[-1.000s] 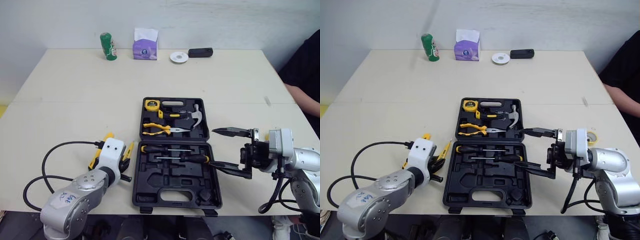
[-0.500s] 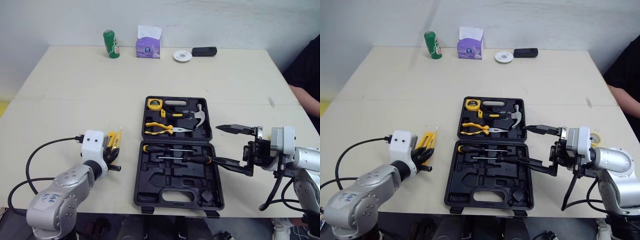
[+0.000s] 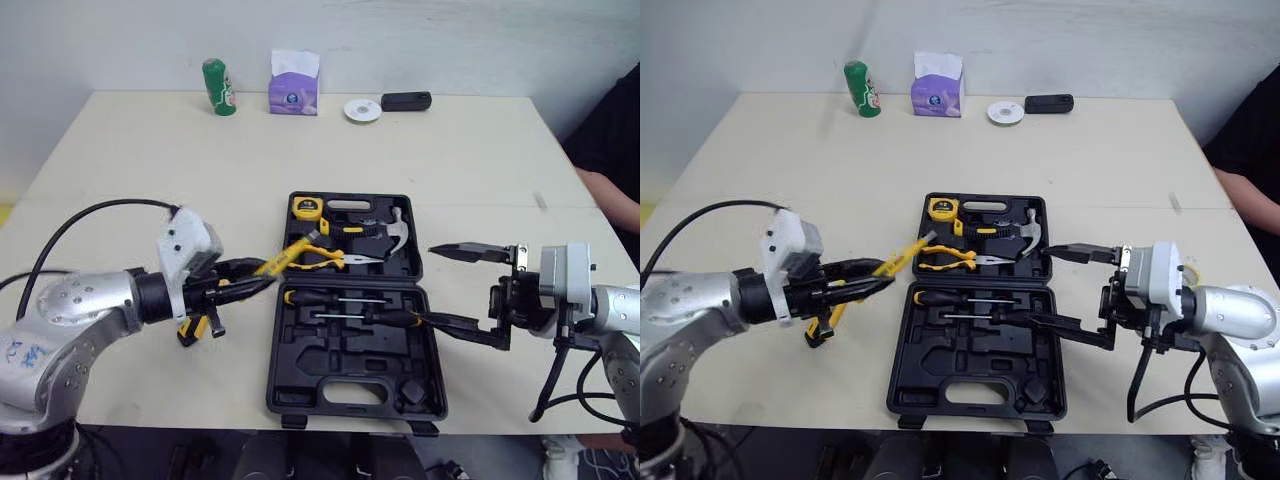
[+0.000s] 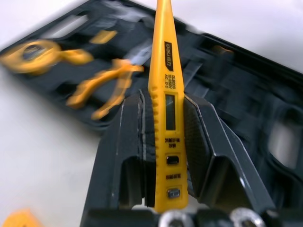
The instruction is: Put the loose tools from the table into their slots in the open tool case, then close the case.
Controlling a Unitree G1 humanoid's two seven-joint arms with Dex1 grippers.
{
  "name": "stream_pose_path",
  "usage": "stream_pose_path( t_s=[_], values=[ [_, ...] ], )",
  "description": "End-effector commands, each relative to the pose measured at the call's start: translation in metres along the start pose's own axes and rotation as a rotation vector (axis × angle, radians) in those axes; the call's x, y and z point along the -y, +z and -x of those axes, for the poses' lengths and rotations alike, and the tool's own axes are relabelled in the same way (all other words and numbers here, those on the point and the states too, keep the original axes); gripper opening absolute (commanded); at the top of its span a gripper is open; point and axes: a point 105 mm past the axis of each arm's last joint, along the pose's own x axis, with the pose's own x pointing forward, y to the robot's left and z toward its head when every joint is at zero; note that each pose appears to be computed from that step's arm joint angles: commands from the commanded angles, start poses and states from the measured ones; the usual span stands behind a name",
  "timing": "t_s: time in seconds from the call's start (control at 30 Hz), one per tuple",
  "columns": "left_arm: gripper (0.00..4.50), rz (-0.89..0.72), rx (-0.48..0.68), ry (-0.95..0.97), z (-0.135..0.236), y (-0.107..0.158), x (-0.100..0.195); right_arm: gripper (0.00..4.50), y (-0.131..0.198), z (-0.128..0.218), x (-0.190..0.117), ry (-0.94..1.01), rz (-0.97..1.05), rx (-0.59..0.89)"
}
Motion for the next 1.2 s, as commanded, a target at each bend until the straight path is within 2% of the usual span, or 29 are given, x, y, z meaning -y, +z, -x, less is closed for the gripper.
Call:
stream_pose_path(
  t_s=[0.03, 0.2, 0.3, 0.53, 0.7, 0.83, 1.2],
  values=[
    [0.53, -0.115, -0.056, -0.191, -0.01, 0.005, 0.006, 4.5, 0.009, 0.004, -0.011, 0.03, -0.021, -0.004],
    [0.53, -0.19, -0.107, -0.316, -0.031, 0.01, 0.006, 4.5, 0.004, 0.01, -0.018, 0.039, -0.066, -0.025],
    [0.53, -0.231, -0.178, -0.389, -0.045, 0.009, 0.006, 4.5, 0.0, 0.017, -0.019, 0.022, -0.074, -0.049],
    [0.53, -0.181, -0.296, -0.384, -0.067, -0.001, 0.008, 4.5, -0.009, 0.025, -0.027, 0.005, -0.133, -0.086],
    [0.53, -0.165, -0.437, -0.355, -0.068, -0.023, 0.008, 4.5, -0.014, 0.03, -0.035, -0.009, -0.164, -0.105],
    [0.53, -0.207, -0.507, -0.331, -0.073, -0.036, 0.004, 4.5, -0.021, 0.039, -0.042, -0.015, -0.196, -0.133],
    [0.53, -0.194, -0.495, -0.281, -0.096, -0.034, -0.002, 4.5, -0.029, 0.046, -0.045, -0.048, -0.203, -0.134]
  ],
)
